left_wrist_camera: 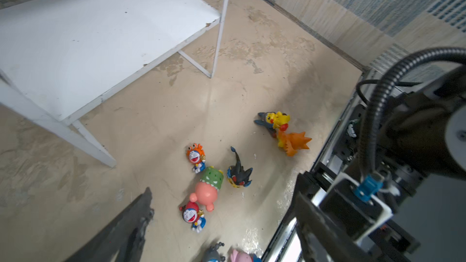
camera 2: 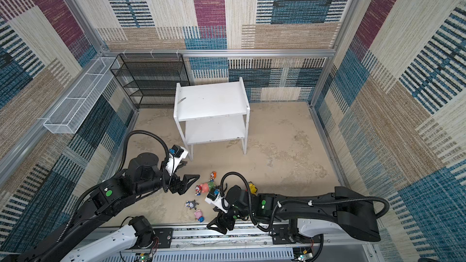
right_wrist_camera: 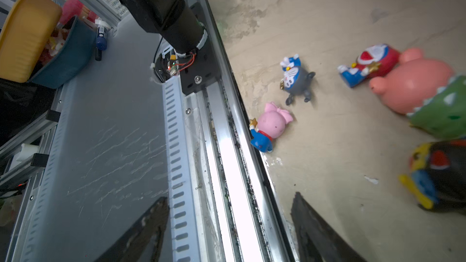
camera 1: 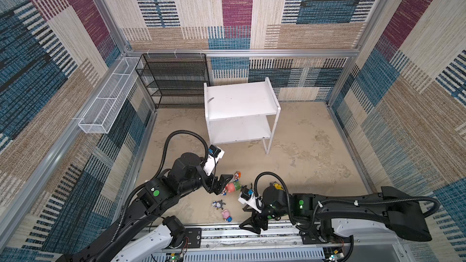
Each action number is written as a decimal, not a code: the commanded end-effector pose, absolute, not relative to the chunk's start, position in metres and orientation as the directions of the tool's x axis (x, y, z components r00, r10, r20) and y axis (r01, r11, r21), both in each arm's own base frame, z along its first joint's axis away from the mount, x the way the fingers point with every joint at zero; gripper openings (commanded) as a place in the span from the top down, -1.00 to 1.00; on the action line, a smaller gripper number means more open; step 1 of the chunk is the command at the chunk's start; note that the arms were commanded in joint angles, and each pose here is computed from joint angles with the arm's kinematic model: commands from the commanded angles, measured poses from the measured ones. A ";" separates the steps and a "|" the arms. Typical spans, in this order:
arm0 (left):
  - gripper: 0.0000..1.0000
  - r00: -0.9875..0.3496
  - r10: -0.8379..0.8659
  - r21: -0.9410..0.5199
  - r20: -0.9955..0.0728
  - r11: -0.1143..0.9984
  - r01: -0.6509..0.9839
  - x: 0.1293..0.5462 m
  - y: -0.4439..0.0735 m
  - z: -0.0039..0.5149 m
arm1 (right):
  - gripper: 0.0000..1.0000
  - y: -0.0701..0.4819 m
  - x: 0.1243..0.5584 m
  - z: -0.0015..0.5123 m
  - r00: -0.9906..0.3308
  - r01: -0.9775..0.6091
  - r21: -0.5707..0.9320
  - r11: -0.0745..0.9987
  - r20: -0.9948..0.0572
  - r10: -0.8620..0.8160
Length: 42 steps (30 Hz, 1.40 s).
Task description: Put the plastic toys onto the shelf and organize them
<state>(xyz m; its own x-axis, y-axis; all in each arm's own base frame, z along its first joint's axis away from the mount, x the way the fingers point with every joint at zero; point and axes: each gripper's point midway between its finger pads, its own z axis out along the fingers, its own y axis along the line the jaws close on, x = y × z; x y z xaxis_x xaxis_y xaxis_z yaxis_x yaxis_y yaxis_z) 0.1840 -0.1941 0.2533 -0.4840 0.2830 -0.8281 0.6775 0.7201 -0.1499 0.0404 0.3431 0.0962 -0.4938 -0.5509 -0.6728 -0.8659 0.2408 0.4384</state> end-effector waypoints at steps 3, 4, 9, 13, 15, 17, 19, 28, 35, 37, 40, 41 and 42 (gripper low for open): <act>-0.83 -0.521 0.241 -0.071 -0.819 0.859 0.508 0.197 -0.153 0.251 | -0.47 0.371 0.058 0.086 -0.548 -0.836 0.412 0.362 -0.644 -0.533; -0.86 -0.521 0.231 -0.046 -0.821 0.884 0.465 0.199 -0.142 0.252 | -0.46 0.375 0.060 0.081 -0.563 -0.826 0.410 0.386 -0.624 -0.542; -0.96 -0.531 0.163 0.100 -0.831 0.984 0.146 0.204 -0.069 0.255 | -0.44 0.388 0.071 0.056 -0.644 -0.764 0.391 0.513 -0.513 -0.568; -0.97 -0.478 0.099 0.072 -0.873 0.995 0.075 0.196 -0.049 0.267 | -0.35 0.389 0.078 0.035 -0.698 -0.714 0.335 0.615 -0.409 -0.587; -0.97 -0.446 0.075 0.051 -0.892 0.997 0.066 0.193 -0.044 0.273 | -0.30 0.392 0.078 0.029 -0.708 -0.705 0.324 0.631 -0.380 -0.595; -0.97 -0.421 0.061 0.035 -0.905 0.997 0.068 0.190 -0.041 0.277 | -0.25 0.396 0.079 0.027 -0.715 -0.698 0.319 0.642 -0.362 -0.598; -0.97 -0.409 0.051 0.025 -0.911 0.997 0.068 0.188 -0.039 0.280 | -0.19 0.399 0.080 0.024 -0.723 -0.690 0.311 0.654 -0.343 -0.599; -0.97 -0.414 0.066 0.020 -0.908 0.993 0.114 0.188 -0.048 0.279 | 0.15 0.396 0.079 0.018 -0.733 -0.679 0.285 0.676 -0.293 -0.613; -0.98 -0.419 0.071 0.011 -0.905 0.990 0.143 0.189 -0.055 0.278 | -0.04 0.392 0.072 0.019 -0.717 -0.697 0.287 0.657 -0.282 -0.637; -0.98 -0.420 0.070 0.009 -0.905 0.989 0.145 0.189 -0.055 0.277 | -0.13 0.390 0.070 0.021 -0.714 -0.700 0.290 0.652 -0.288 -0.639; -0.97 -0.418 0.070 0.006 -0.906 0.988 0.152 0.190 -0.057 0.277 | -0.22 0.386 0.066 0.023 -0.704 -0.710 0.295 0.639 -0.299 -0.644; -0.97 -0.418 0.071 0.006 -0.906 0.988 0.154 0.190 -0.058 0.277 | -0.23 0.385 0.064 0.024 -0.697 -0.717 0.297 0.631 -0.307 -0.648; -0.98 -0.418 0.072 0.005 -0.906 0.987 0.158 0.190 -0.059 0.277 | -0.24 0.383 0.062 0.024 -0.694 -0.720 0.297 0.628 -0.306 -0.652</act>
